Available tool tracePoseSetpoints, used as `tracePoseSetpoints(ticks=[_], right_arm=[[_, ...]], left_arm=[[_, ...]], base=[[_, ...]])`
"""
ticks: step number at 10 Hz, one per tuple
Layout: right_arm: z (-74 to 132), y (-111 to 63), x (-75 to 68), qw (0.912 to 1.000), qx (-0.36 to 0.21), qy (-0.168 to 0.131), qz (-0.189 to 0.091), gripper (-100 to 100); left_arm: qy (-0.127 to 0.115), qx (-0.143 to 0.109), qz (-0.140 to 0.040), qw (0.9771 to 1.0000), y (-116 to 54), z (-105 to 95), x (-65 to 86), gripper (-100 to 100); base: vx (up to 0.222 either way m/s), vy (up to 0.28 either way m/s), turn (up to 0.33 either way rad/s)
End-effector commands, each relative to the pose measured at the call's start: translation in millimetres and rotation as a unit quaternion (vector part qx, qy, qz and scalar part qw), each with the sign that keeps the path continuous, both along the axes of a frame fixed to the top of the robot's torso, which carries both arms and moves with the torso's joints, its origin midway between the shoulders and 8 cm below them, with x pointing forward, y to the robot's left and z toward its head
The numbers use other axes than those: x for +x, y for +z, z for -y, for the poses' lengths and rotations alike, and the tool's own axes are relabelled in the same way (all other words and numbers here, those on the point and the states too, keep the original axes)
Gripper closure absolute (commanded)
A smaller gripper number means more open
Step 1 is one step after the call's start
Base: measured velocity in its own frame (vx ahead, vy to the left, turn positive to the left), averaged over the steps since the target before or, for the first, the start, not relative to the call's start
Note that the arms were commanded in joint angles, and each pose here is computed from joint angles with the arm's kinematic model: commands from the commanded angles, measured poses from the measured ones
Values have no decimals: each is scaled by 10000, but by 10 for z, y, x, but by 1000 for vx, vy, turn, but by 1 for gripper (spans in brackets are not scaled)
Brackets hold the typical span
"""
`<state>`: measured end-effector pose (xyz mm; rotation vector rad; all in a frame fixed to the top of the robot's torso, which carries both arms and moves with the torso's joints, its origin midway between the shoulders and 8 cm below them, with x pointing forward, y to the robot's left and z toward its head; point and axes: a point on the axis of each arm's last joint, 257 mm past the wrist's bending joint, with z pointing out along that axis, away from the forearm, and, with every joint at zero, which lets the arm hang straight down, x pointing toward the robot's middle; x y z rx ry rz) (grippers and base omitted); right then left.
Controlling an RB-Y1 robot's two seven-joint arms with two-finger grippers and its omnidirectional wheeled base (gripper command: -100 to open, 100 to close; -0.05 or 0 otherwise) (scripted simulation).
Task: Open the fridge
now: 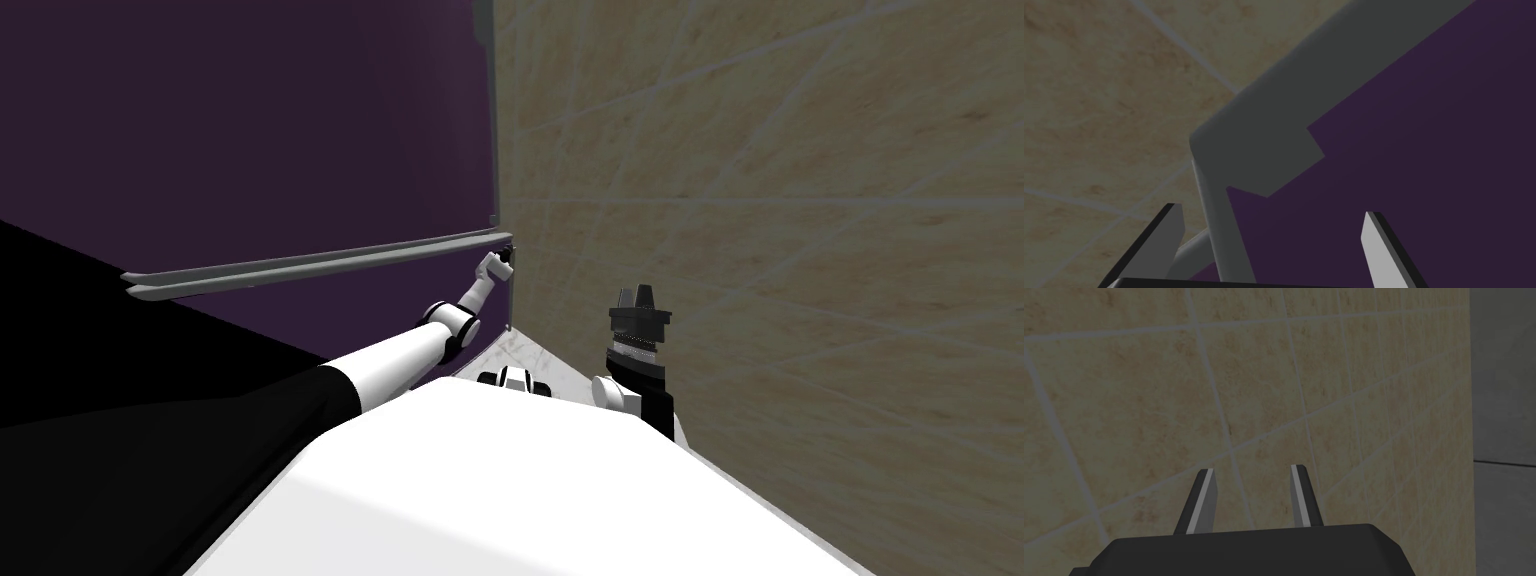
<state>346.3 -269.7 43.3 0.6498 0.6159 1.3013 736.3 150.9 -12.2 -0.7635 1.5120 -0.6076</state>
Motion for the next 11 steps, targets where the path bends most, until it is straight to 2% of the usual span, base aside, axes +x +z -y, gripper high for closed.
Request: tracePoseSetpoints(ticks=[1, 2, 3, 4, 5, 6, 7, 11], right_arm=[[0, 0, 0, 10000, 0, 0, 0, 0], [0, 1, 0, 10000, 0, 1, 1, 0], [-1, 1, 1, 10000, 0, 1, 1, 0], [-1, 1, 1, 10000, 0, 1, 1, 0], [-1, 1, 1, 10000, 0, 1, 1, 0], [-1, 1, 1, 10000, 0, 1, 1, 0], [-1, 2, 2, 10000, 0, 2, 3, 0], [-1, 2, 2, 10000, 1, 2, 2, 0]], left_arm=[[-88, -150, -104, 9998, -72, 215, -35, -100], [-170, -220, -145, 9995, -109, 356, -60, -100], [-126, -182, -118, 9997, -73, 266, -39, -100], [-132, -186, -124, 9997, -76, 278, -40, -100], [-131, -186, -124, 9997, -76, 277, -40, 100], [-348, -182, -123, 9992, -62, 548, -75, 100], [-348, -182, -123, 9992, -62, 548, -75, 100], [-765, -176, -148, 9968, -65, 1070, -174, 100]], base=[[101, -7, 5], [44, -16, 10], [17, -8, 1], [6, -2, 0], [0, 0, 0], [-161, 46, -131], [-227, 53, -146], [-219, 51, -127]])
